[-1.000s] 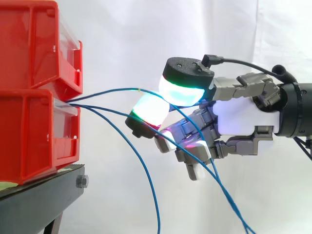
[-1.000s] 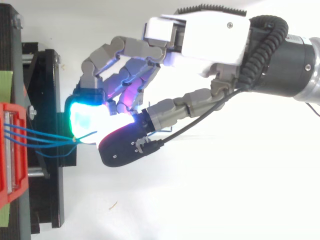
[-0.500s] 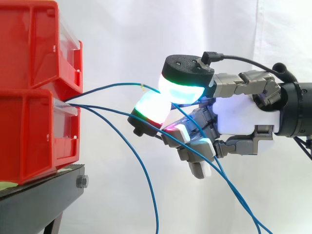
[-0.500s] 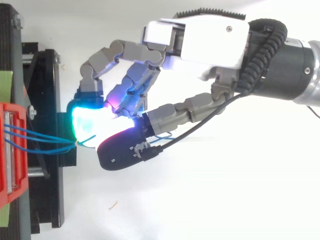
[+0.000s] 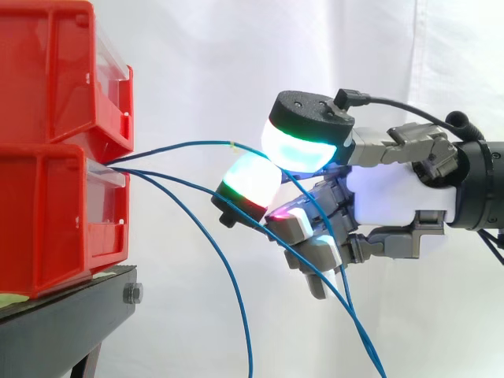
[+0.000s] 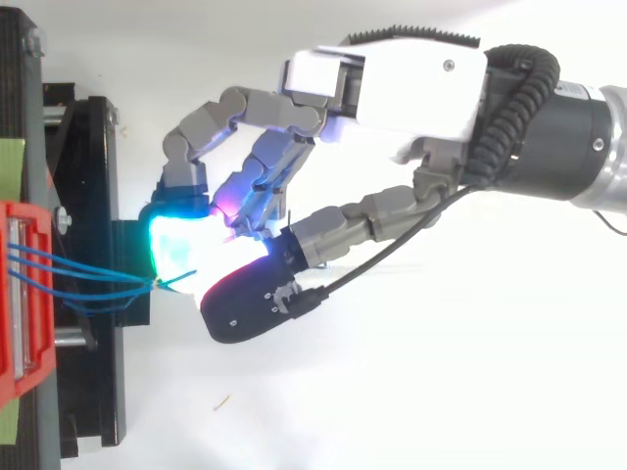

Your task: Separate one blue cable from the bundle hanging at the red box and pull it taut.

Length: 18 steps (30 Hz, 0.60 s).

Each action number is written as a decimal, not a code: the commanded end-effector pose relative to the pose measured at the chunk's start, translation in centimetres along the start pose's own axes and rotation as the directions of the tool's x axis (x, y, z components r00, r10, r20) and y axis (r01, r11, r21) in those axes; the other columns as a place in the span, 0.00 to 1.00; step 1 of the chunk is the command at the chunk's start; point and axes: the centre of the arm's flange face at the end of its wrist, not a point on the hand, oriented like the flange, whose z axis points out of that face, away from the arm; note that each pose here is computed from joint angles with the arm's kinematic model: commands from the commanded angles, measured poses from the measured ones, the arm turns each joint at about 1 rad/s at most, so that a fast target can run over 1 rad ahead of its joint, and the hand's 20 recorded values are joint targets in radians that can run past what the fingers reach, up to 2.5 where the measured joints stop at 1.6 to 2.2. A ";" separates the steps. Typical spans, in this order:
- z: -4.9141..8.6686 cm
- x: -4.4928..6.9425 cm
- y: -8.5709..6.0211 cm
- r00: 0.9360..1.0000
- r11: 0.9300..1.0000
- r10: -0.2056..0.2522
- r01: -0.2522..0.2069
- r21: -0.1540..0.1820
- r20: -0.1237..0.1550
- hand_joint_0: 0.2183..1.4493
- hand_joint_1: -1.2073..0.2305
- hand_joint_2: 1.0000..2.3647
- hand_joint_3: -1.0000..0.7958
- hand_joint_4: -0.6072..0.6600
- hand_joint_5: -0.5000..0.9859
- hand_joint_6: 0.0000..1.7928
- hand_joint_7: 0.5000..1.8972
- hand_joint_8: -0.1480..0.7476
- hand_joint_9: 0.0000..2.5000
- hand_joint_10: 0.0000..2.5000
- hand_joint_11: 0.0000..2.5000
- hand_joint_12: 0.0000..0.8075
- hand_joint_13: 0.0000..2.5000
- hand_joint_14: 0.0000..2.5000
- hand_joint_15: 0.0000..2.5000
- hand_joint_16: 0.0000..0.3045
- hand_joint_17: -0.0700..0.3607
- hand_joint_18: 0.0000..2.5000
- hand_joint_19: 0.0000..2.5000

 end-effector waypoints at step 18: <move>0.1 0.0 0.0 1.000 1.000 0.003 -0.002 -0.011 0.002 0.31 0.30 0.01 0.52 0.52 0.27 0.50 0.56 0.63 0.46 0.00 0.46 0.53 0.47 0.01 0.40 0.18 0.44 0.42 0.28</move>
